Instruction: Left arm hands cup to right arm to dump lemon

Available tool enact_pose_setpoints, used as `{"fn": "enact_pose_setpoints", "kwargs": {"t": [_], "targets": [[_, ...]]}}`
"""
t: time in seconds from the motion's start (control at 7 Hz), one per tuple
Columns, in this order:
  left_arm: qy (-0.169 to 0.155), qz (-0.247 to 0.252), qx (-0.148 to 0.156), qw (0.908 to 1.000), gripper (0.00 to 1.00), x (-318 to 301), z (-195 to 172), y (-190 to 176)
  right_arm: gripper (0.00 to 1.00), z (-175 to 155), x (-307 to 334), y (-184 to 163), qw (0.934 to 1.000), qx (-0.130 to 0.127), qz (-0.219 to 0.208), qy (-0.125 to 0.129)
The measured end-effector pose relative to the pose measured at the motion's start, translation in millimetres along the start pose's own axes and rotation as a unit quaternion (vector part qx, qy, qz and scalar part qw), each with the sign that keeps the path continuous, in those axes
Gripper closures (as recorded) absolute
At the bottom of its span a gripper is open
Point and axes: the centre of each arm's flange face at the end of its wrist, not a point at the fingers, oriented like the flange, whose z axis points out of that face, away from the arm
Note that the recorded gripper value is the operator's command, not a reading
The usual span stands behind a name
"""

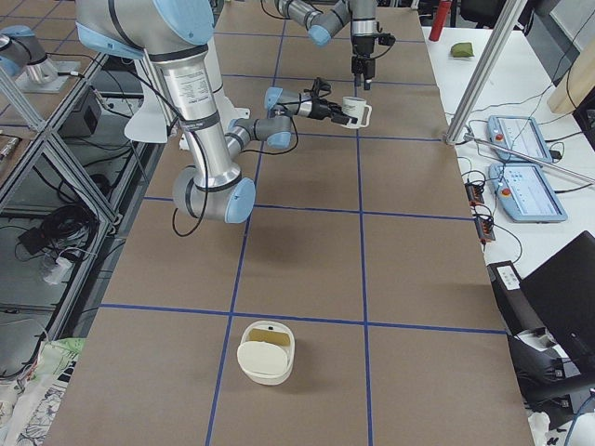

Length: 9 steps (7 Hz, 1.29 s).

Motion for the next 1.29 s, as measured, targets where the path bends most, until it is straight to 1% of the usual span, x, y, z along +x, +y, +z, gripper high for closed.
{"fn": "enact_pose_setpoints", "kwargs": {"t": [0.29,0.71,0.86,1.29], "targets": [[-0.004,0.002,-0.009,1.0,0.26,0,12,8,0.7,0,0,0,1.0,0.0,0.0,0.0],[-0.003,0.009,-0.019,0.9998,0.34,1,26,19,0.69,-1,-1,1,1.0,0.0,0.001,-0.001],[-0.002,0.01,-0.021,0.9997,0.4,2,29,22,0.69,-1,-1,1,1.0,-0.001,0.001,-0.001],[-0.005,0.011,-0.025,0.9996,0.51,6,37,26,0.68,-2,-2,2,1.0,-0.001,0.001,-0.002]]}}
